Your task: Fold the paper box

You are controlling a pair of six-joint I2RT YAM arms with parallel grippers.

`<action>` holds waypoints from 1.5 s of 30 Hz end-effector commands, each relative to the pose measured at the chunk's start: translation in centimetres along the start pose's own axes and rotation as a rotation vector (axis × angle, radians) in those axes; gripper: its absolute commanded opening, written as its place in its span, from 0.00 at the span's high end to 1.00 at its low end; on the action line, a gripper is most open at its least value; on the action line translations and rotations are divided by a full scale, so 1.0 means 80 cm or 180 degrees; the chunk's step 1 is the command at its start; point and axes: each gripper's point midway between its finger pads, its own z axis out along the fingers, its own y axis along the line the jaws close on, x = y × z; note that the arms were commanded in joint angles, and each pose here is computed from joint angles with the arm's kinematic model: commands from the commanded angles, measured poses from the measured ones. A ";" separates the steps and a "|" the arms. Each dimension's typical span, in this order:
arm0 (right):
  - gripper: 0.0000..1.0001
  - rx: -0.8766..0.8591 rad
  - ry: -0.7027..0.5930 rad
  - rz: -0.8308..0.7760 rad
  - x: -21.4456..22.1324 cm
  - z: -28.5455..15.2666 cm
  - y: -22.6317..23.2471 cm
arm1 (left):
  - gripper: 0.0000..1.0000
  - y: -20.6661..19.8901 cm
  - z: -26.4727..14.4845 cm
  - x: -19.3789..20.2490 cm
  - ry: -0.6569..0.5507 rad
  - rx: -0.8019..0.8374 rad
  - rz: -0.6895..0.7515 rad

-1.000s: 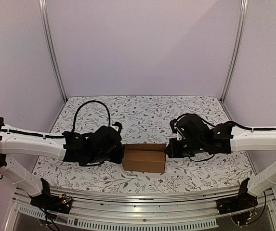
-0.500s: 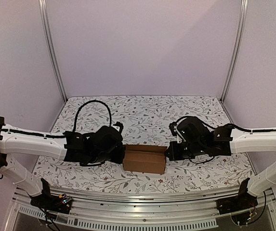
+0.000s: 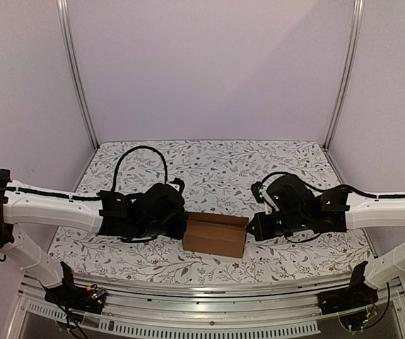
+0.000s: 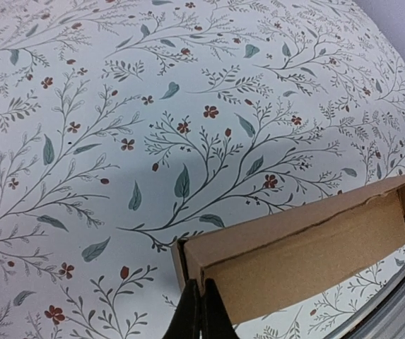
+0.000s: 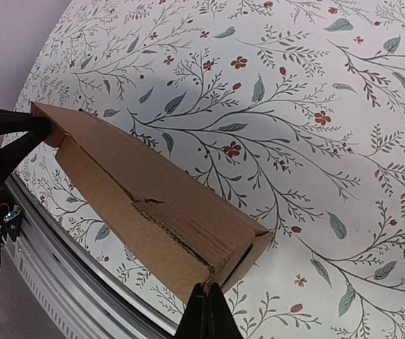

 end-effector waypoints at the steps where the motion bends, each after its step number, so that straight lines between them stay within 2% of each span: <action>1: 1.00 0.0053 -0.0040 -0.0109 0.001 -0.010 -0.008 | 1.00 0.009 0.010 0.062 0.0558 -0.0103 0.0284; 15: 1.00 -0.0046 -0.0034 0.0075 0.012 0.005 -0.010 | 1.00 0.004 0.014 0.062 0.0591 -0.0100 0.0297; 26: 1.00 -0.0129 -0.0093 0.0190 0.001 0.007 0.003 | 1.00 0.006 0.013 0.066 0.0595 -0.0093 0.0287; 45: 1.00 0.0133 0.0146 -0.0019 0.049 0.013 -0.029 | 1.00 0.007 0.011 0.064 0.0580 -0.0091 0.0288</action>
